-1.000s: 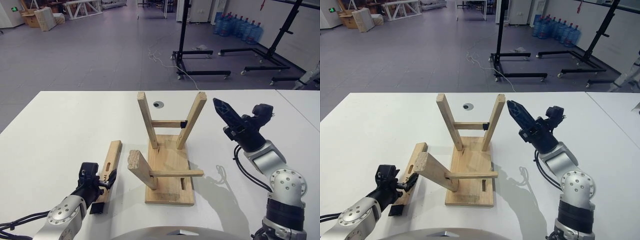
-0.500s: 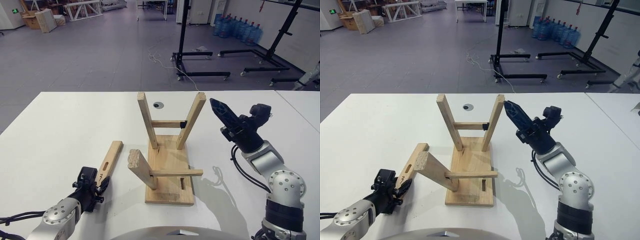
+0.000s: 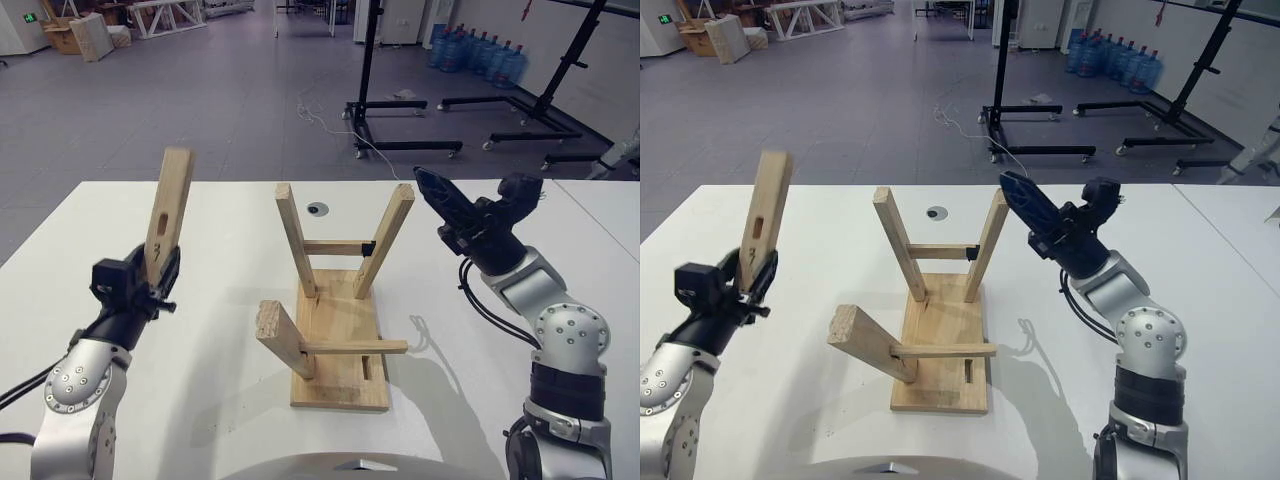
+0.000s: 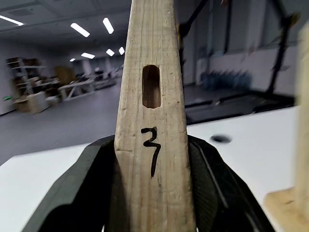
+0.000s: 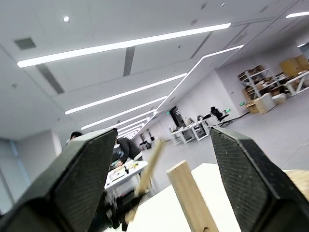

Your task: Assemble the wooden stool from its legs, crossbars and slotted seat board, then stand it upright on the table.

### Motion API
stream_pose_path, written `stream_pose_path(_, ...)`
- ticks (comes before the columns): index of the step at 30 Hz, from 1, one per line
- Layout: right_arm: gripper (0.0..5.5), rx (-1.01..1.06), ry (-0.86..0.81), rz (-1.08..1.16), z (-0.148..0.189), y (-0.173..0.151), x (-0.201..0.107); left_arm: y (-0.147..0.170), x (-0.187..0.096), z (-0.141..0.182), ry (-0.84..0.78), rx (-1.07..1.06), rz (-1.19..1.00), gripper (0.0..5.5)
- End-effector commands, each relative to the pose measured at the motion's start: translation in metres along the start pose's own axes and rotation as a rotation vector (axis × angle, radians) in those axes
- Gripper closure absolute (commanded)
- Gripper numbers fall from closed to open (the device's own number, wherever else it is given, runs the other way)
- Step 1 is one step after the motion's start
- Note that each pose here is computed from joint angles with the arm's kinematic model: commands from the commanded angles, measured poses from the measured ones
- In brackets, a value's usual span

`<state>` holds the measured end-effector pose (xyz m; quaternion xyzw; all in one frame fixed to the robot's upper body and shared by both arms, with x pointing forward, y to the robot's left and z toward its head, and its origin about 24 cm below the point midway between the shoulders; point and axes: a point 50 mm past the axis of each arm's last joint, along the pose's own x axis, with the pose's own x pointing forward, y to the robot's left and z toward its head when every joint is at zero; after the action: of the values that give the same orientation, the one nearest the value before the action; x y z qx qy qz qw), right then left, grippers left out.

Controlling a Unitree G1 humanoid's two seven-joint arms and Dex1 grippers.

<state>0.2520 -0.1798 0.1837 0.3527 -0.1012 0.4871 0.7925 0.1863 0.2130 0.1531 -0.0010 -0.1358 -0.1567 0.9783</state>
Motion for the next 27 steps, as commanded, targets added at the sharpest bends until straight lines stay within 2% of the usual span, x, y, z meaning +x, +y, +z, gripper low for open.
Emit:
stream_pose_path(1,1.98,-0.024,0.019,0.193,-0.003,0.020,0.030,-0.035,0.021,0.029,-0.145,-0.371,-0.448,3.46)
stream_pose_path(6,1.98,0.001,0.075,0.316,-0.024,0.032,0.057,-0.056,0.014,0.020,0.046,-0.470,-0.756,3.46)
stream_pose_path(9,1.98,0.047,0.107,0.385,-0.037,0.038,0.066,-0.057,0.014,0.013,0.122,-0.509,-0.797,3.46)
stream_pose_path(18,1.98,0.123,0.100,0.464,-0.044,0.040,0.070,-0.060,0.014,0.014,0.105,-0.593,-0.853,3.46)
stream_pose_path(22,2.51,0.194,0.059,0.562,-0.041,0.047,0.068,-0.060,0.012,0.012,0.099,-0.613,-0.866,3.46)
stream_pose_path(27,3.44,0.213,0.063,0.570,-0.042,0.049,0.069,-0.060,0.011,0.009,0.116,-0.610,-0.863,3.46)
